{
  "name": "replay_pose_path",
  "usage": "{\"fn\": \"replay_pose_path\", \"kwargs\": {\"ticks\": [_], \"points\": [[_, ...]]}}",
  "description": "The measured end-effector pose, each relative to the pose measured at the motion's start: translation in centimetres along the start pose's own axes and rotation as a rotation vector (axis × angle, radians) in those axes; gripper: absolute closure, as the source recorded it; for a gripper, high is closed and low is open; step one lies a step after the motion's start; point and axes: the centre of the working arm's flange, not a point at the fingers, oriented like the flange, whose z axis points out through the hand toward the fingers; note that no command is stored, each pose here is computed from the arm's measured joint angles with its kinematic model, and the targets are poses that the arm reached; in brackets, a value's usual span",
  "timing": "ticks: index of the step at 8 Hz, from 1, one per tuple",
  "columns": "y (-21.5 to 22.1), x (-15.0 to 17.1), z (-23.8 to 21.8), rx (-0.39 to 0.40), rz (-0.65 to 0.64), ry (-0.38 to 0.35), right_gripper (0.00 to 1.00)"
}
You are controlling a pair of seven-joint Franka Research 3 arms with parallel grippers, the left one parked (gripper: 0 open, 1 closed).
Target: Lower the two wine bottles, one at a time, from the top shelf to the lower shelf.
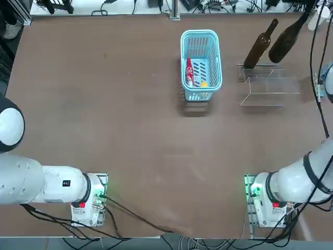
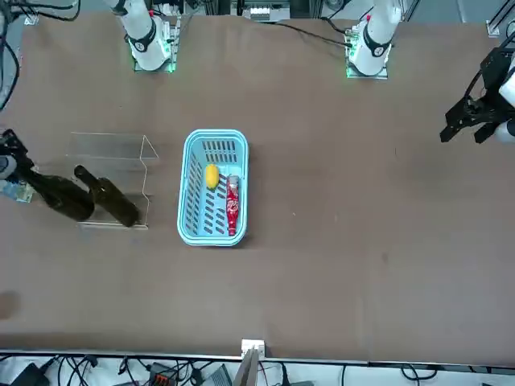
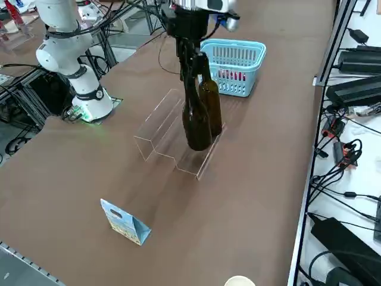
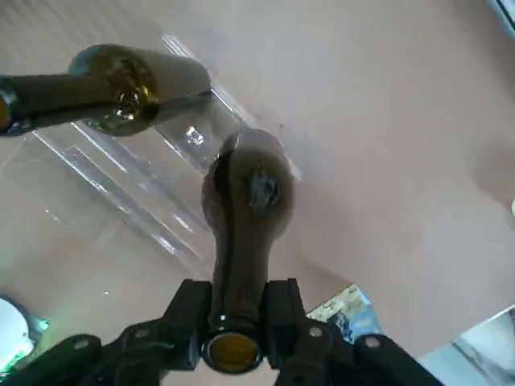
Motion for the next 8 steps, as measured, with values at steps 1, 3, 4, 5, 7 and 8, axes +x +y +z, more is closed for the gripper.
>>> {"fn": "replay_pose_path", "kwargs": {"ticks": [1, 3, 4, 5, 7, 8], "points": [[0.4, 0.7, 1.0, 0.001, -0.02, 0.0, 0.61], [0.9, 1.5, 3.0, 0.014, -0.034, -0.018, 0.61], [1.1, 1.8, 3.8, 0.02, -0.037, -0.024, 0.61], [1.2, 1.9, 4.5, 0.021, -0.038, -0.025, 0.61], [1.1, 1.9, 6.0, 0.037, -0.039, -0.035, 0.61], [1.1, 1.8, 6.4, 0.043, -0.038, -0.04, 0.61]]}}
